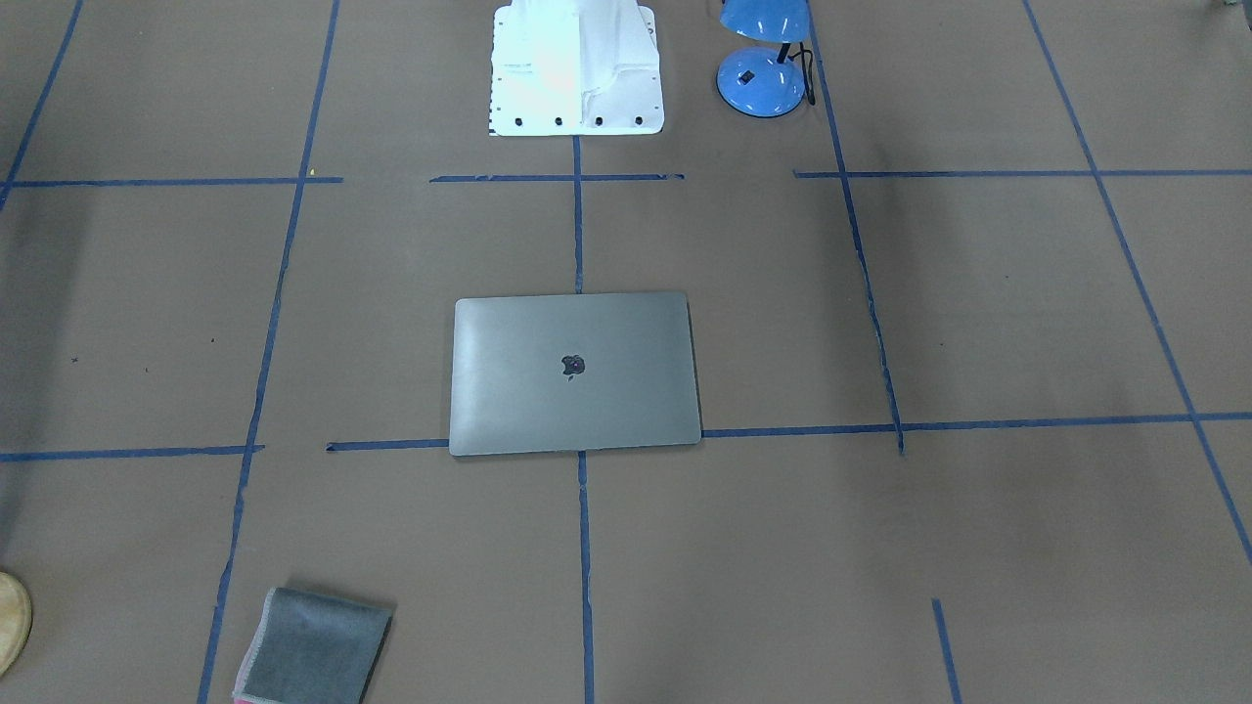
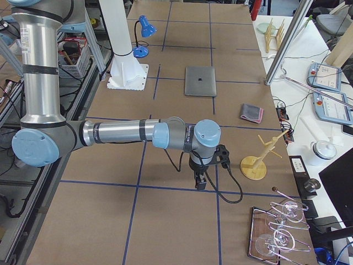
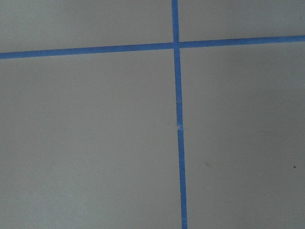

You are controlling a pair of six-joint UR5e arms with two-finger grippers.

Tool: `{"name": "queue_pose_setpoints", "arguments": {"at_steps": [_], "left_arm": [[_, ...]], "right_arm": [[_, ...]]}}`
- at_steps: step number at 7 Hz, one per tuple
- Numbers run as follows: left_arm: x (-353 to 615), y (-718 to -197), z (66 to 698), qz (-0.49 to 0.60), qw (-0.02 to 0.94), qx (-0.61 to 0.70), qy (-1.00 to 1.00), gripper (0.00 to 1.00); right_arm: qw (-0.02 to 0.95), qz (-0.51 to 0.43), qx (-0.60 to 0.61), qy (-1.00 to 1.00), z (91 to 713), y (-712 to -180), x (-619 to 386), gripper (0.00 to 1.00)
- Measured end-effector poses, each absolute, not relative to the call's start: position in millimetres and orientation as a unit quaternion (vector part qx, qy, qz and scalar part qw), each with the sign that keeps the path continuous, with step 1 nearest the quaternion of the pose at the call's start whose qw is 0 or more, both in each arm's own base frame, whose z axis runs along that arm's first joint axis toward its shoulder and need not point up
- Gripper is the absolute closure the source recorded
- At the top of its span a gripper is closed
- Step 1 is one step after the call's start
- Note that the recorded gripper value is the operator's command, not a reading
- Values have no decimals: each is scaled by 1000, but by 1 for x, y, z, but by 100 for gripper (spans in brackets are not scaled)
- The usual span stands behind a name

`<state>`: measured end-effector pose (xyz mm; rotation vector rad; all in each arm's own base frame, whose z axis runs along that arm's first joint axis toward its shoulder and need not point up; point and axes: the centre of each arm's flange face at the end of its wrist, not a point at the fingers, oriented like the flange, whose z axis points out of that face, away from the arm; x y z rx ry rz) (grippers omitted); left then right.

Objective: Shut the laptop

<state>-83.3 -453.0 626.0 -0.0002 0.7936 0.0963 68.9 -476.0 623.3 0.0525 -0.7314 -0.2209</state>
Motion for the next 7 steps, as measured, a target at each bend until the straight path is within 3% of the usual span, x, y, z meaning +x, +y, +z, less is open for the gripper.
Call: {"name": "queue_pose_setpoints", "arguments": {"at_steps": [7], "left_arm": [[-81, -456, 623, 56, 921, 16, 384, 0]], "right_arm": [[928, -106, 27, -357, 621, -475, 69, 0]]}}
